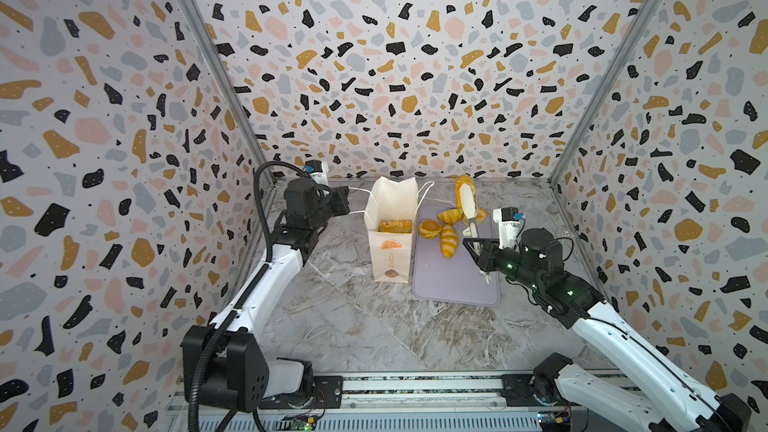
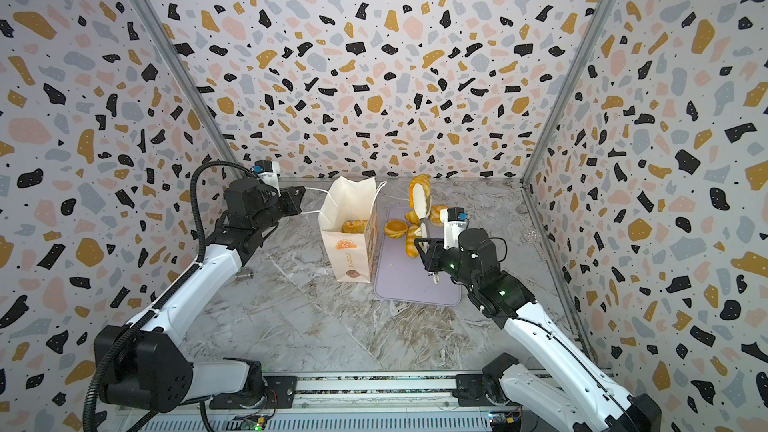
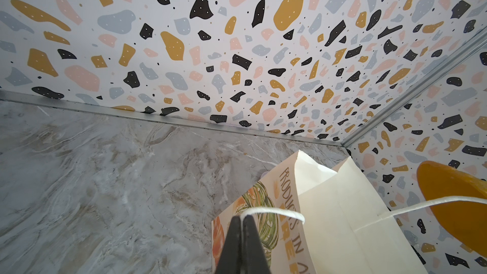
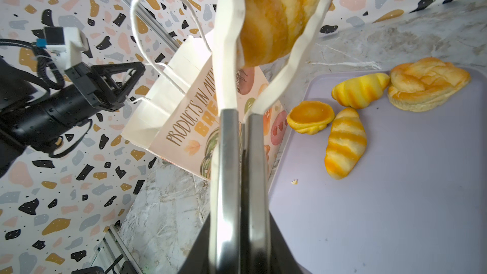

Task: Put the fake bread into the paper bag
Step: 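Carry the croissant in the tongs toward the bag held by the left gripper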

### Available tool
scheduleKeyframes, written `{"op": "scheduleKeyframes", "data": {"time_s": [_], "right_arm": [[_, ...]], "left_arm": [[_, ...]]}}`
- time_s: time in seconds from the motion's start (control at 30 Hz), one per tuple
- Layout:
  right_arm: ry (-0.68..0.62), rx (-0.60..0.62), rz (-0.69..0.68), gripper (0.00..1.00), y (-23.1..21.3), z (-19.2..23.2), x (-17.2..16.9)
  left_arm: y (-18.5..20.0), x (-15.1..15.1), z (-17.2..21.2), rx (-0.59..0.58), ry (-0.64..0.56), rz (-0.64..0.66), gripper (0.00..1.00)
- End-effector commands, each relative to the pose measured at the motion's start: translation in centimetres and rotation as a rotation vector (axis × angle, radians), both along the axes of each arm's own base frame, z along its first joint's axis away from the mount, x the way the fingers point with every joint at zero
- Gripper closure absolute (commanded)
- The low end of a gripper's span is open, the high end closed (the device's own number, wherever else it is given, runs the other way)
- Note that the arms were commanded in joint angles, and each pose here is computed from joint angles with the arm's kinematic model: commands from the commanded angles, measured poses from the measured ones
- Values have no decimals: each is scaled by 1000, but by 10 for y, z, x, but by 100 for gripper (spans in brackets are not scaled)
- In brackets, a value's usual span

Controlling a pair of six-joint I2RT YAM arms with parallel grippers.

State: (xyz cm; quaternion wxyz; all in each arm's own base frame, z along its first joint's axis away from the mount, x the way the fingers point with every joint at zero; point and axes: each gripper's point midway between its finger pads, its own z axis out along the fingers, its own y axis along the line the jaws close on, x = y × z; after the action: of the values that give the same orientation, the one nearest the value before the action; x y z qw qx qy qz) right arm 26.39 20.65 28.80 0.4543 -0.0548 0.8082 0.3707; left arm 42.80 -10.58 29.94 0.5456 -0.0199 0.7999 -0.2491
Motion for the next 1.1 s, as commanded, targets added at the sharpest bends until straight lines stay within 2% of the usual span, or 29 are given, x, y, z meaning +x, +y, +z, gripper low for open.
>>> {"op": "scheduleKeyframes", "data": {"time_s": [0.0,1.07], "right_arm": [[-135,56,3,84,2,49,-1],[-226,74,70,84,39,107,-20]], "left_arm": [[-3,-1,7,0,-35,-13,100],[-4,-2,11,-5,-44,-14,100]]}}
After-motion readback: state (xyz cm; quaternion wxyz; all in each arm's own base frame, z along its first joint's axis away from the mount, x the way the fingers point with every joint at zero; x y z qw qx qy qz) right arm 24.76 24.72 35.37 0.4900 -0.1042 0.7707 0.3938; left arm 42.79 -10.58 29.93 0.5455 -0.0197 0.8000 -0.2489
